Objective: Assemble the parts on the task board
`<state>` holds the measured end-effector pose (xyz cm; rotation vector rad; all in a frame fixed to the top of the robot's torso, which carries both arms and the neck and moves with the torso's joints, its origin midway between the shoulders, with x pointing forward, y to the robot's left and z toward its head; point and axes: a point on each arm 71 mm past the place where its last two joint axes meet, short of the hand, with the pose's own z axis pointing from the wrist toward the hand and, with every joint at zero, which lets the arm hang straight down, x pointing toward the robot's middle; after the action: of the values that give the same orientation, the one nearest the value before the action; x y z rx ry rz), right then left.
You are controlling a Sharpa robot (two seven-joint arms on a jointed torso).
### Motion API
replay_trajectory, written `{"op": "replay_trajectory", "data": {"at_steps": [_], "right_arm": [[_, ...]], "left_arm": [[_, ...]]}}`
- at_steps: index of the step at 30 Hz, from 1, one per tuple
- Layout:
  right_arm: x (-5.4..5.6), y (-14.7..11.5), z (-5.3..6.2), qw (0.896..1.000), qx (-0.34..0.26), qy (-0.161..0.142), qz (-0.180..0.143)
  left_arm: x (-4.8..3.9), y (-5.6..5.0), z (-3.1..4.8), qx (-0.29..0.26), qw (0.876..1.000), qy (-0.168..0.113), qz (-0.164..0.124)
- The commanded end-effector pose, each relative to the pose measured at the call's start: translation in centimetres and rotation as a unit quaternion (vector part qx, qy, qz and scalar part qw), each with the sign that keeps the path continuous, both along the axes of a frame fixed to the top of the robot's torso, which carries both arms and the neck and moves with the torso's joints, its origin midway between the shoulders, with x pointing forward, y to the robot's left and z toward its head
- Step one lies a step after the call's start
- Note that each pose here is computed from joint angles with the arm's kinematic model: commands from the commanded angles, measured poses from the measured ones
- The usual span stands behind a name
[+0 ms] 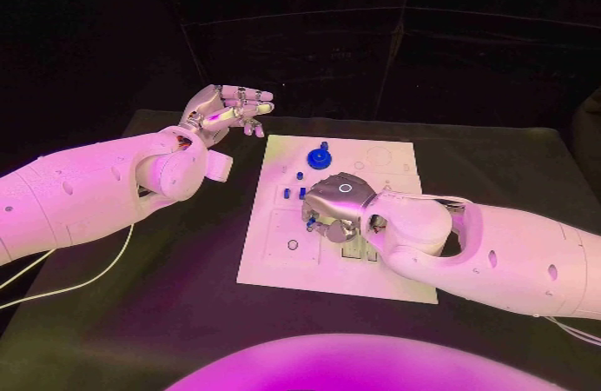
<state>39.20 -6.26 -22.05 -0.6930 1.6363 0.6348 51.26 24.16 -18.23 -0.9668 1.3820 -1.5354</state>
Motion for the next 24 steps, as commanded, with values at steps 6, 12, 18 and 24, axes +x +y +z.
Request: {"op": "replay_trajectory", "data": {"at_steps": [6,12,18,24], "right_arm": [[-0.02,0.21,-0.19,1.0,-0.027,0.001,0.003],[0.02,0.16,-0.36,0.999,-0.038,0.006,0.0],[0.07,0.24,-0.47,0.999,-0.044,0.008,-0.001],[0.12,0.36,-0.55,0.999,-0.046,0.009,0.0]], "left_arm": [[-0.01,-0.08,0.12,-0.004,1.0,0.0,-0.005],[-0.02,-0.05,0.11,-0.004,1.0,0.001,-0.005],[-0.02,-0.06,0.12,-0.003,1.0,0.001,-0.005],[-0.02,-0.06,0.12,-0.004,1.0,0.001,-0.005]]}}
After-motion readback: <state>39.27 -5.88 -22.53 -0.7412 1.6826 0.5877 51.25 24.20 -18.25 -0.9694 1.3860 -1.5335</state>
